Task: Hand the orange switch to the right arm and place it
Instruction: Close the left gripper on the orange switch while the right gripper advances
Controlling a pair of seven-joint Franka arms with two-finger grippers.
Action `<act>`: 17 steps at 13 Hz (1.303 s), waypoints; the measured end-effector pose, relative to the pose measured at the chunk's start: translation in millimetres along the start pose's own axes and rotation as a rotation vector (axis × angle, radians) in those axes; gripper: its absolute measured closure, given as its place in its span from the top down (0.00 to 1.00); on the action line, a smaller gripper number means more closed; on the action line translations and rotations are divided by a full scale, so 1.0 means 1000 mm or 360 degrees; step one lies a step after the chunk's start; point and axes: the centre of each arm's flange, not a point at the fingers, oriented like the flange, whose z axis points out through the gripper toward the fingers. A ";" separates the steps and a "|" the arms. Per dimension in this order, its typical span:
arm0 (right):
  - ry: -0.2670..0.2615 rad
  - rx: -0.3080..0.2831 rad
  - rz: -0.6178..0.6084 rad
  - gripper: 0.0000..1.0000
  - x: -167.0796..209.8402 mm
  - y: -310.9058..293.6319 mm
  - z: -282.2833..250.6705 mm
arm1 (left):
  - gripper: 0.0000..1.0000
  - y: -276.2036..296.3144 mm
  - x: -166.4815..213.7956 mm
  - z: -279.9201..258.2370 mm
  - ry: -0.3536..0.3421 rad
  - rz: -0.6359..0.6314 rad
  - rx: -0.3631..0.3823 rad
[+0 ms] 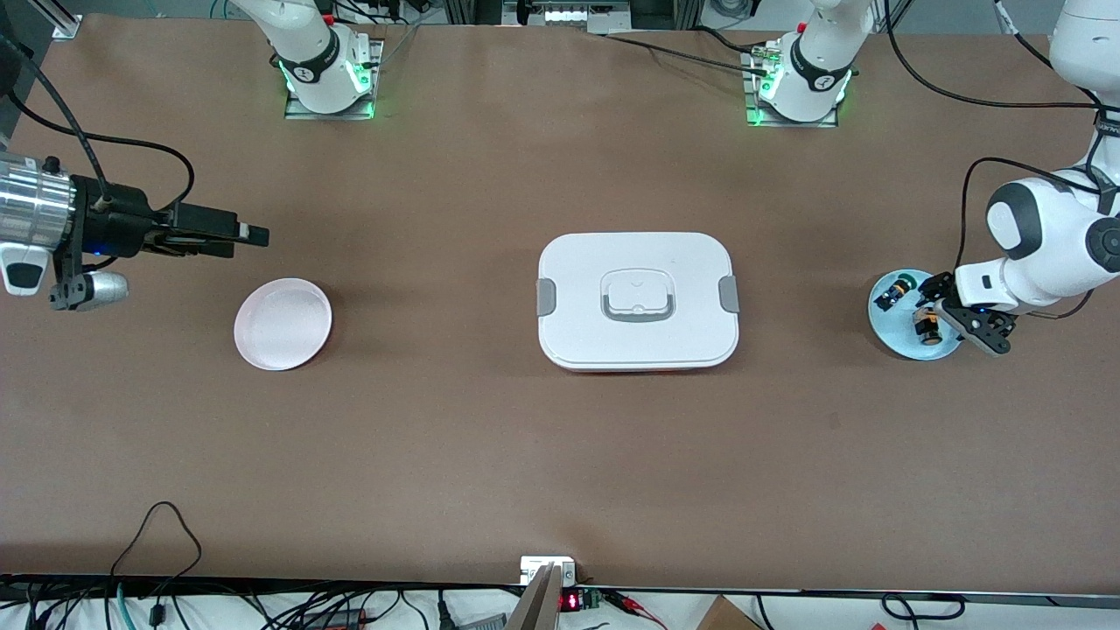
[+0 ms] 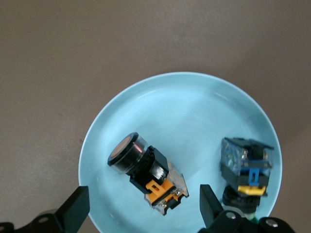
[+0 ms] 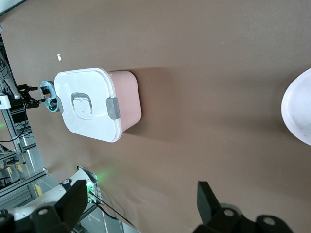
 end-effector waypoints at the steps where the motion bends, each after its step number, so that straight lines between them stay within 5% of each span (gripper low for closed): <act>1: -0.0001 0.0002 0.0005 1.00 0.001 0.002 0.002 | 1.00 -0.001 -0.002 -0.001 0.0001 0.0078 0.0003; 9: 0.0072 0.0004 0.0043 1.00 0.009 0.013 0.010 | 1.00 -0.005 -0.003 -0.011 0.0012 0.0640 0.0034; 17: 0.0067 0.0004 0.0049 1.00 0.009 0.014 0.012 | 1.00 0.001 0.001 -0.006 0.0053 0.0816 0.0008</act>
